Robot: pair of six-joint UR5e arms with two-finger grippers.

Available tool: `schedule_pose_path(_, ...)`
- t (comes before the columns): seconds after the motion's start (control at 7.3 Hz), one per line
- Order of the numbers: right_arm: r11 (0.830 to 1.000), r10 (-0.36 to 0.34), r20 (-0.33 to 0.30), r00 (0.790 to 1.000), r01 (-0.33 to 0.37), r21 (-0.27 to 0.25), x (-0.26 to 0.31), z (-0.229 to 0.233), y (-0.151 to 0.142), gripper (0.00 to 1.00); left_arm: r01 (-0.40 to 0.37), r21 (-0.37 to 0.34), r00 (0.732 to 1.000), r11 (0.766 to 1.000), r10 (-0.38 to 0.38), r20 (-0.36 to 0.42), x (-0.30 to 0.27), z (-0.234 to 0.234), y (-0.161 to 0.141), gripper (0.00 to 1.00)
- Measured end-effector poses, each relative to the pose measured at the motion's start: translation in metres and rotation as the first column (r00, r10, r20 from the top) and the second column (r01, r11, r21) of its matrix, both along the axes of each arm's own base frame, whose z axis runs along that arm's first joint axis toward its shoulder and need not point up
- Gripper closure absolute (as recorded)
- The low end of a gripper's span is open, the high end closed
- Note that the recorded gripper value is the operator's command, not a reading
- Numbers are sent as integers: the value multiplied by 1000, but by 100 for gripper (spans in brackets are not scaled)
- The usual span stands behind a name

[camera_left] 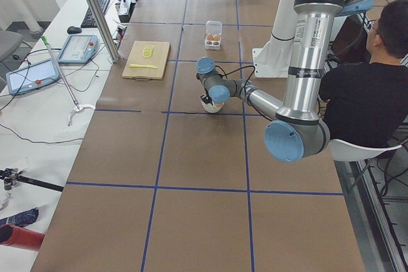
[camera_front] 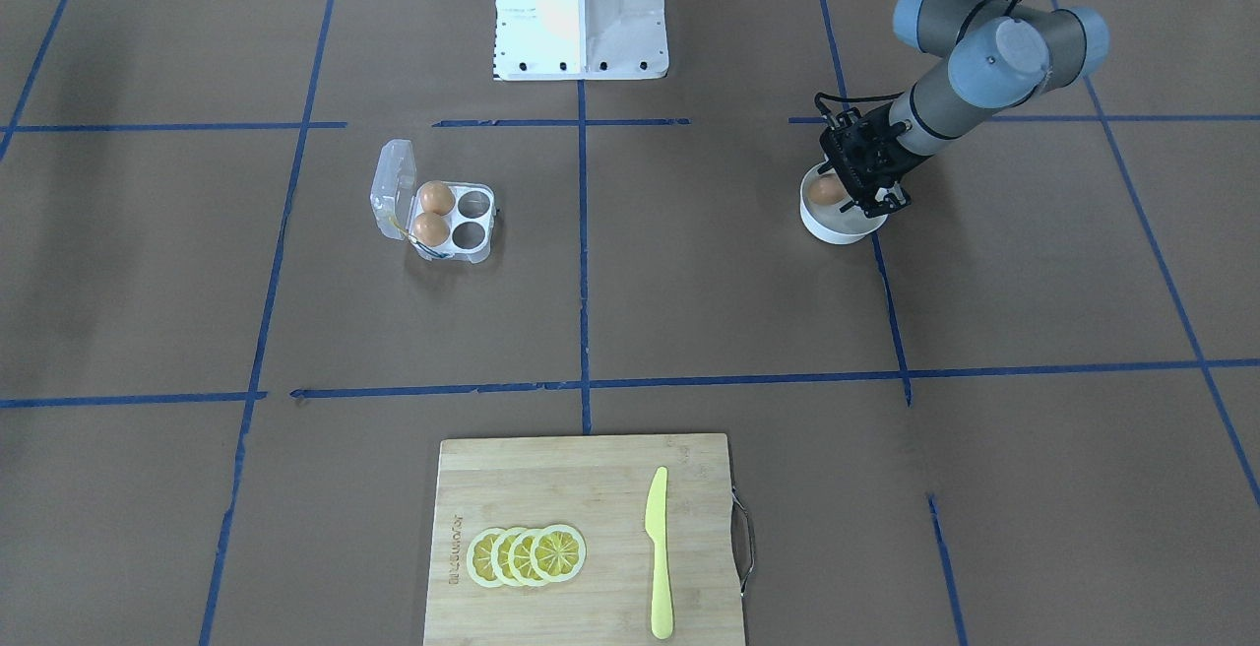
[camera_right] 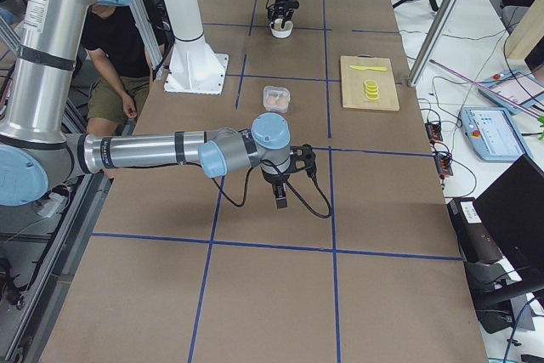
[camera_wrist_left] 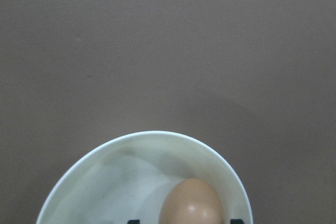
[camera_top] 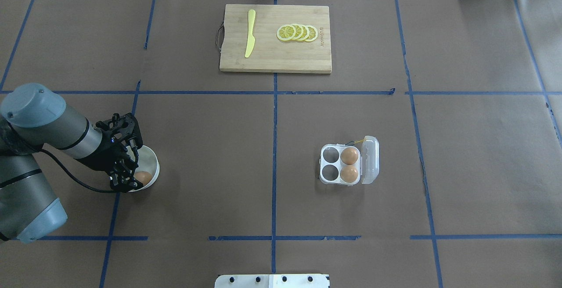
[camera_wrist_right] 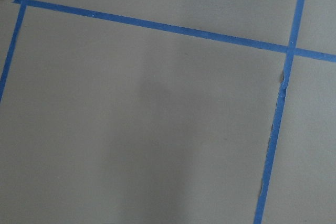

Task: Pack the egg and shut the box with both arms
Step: 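Close the left gripper on the brown egg inside the bowl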

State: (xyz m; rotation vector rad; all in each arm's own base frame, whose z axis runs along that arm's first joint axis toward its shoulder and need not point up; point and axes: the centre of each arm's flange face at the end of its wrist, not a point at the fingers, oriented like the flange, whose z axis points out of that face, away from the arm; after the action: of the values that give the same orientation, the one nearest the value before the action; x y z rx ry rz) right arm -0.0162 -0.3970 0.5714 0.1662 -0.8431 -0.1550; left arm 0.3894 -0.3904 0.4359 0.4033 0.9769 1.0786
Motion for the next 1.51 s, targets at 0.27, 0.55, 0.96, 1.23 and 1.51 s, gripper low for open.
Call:
schedule_pose_path(0.27,1000,0,1,1000,0,0,0,0,0,0,-8,-2,1000,1000,8,2,4,1,3,36)
schedule_pose_path(0.55,1000,-1,5,1000,1,-1,0,-1,0,0,-11,-4,1000,1000,11,4,7,2,3,45)
schedule_pose_path(0.96,1000,-4,15,1000,4,3,-1,-4,0,0,-10,-14,1000,1000,11,18,7,4,3,90)
schedule_pose_path(1.23,1000,-9,29,1000,9,2,-2,-5,1,0,-5,-16,1000,1000,5,21,4,3,1,100)
schedule_pose_path(1.51,1000,-10,33,999,10,1,-2,-5,1,0,10,-14,1000,1000,-10,17,-3,-4,-3,100)
